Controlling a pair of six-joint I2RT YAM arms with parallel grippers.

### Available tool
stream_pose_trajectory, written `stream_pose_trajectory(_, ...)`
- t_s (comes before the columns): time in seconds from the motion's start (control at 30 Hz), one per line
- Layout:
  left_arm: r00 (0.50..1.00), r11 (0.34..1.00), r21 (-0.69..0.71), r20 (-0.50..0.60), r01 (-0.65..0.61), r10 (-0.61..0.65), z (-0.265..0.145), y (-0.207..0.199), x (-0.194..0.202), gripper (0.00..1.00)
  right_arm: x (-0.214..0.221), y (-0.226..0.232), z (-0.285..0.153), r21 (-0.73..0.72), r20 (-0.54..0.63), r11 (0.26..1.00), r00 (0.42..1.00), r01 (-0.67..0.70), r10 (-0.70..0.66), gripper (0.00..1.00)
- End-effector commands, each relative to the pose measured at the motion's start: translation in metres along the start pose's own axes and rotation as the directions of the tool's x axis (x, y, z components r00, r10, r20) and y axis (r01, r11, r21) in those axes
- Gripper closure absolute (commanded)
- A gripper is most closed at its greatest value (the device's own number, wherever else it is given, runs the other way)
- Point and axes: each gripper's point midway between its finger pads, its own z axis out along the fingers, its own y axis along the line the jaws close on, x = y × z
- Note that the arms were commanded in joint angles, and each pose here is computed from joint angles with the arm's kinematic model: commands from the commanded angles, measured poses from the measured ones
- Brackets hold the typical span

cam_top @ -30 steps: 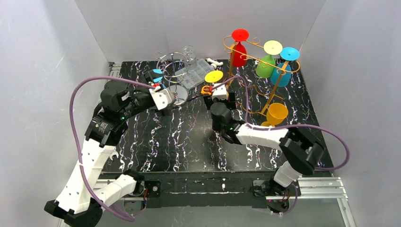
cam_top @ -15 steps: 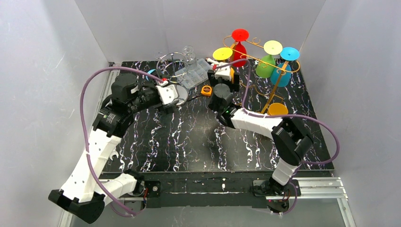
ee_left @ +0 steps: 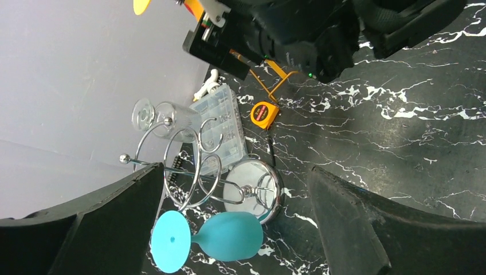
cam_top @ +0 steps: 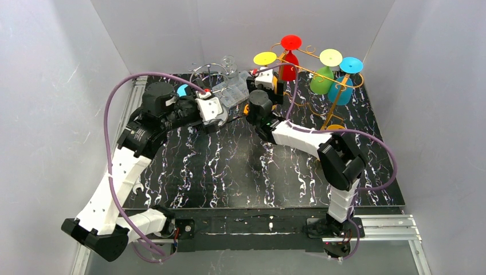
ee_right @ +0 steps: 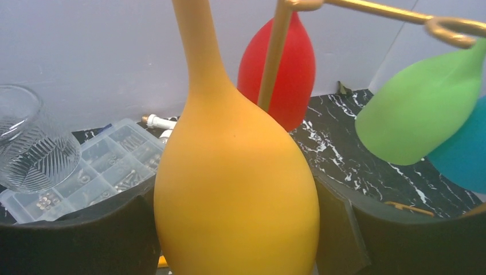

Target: Place the wine glass upside down on the wine glass rack

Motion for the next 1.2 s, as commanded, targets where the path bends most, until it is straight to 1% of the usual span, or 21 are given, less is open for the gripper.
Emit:
stream_pose_trajectory(0.0, 1.000, 1.000, 0.001, -0.003, -0.031, 0.031, -0.002, 0.002, -0.010, 0.06, -0.017, 0.004, 0.012, 0.036, 0.011, 0.995, 0.995, -0.096, 0.096, 0.69)
stream_pose_trajectory(0.2, 0.999, 0.999, 0.002, -0.010, -0.050, 0.050, -0.002, 0.000, -0.013, 0.06, -0.010, 0.008, 0.011, 0.005, -0.024, 0.995, 0.995, -0.101, 0.101, 0.69)
stream_pose_trajectory(0.33, 1.000, 1.000, -0.003, -0.005, -0.029, 0.029, -0.004, 0.000, -0.015, 0.07, -0.016, -0.017, 0.003, 0.042, -0.014, 0.994, 0.994, -0.104, 0.105, 0.69)
stream_pose_trajectory(0.43, 0.999, 0.999, 0.002, 0.006, -0.035, 0.035, -0.007, -0.003, -0.017, 0.08, -0.019, -0.034, -0.004, 0.056, -0.003, 0.992, 0.993, -0.115, 0.115, 0.69)
stream_pose_trajectory(0.63, 0.998, 0.999, -0.001, 0.010, -0.054, 0.054, -0.012, -0.007, -0.016, 0.09, -0.014, -0.052, -0.013, 0.083, -0.010, 0.989, 0.993, -0.119, 0.121, 0.69)
stream_pose_trajectory(0.77, 0.998, 0.998, 0.007, 0.009, -0.064, 0.064, -0.012, -0.010, -0.013, 0.09, -0.012, -0.056, -0.009, 0.107, -0.010, 0.987, 0.993, -0.118, 0.119, 0.69)
stream_pose_trajectory(0.93, 0.998, 0.998, 0.011, 0.005, -0.056, 0.056, -0.009, -0.007, -0.015, 0.09, -0.004, -0.072, 0.002, 0.158, -0.017, 0.980, 0.992, -0.125, 0.129, 0.69)
stream_pose_trajectory(1.03, 0.999, 0.999, 0.018, 0.003, -0.051, 0.051, -0.005, -0.006, -0.016, 0.10, 0.001, -0.084, 0.007, 0.176, -0.019, 0.971, 0.986, -0.161, 0.167, 0.69)
stream_pose_trajectory(1.17, 0.998, 0.998, 0.026, 0.002, -0.055, 0.055, 0.000, -0.007, -0.018, 0.10, 0.005, -0.092, 0.012, 0.184, -0.028, 0.968, 0.984, -0.168, 0.177, 0.69)
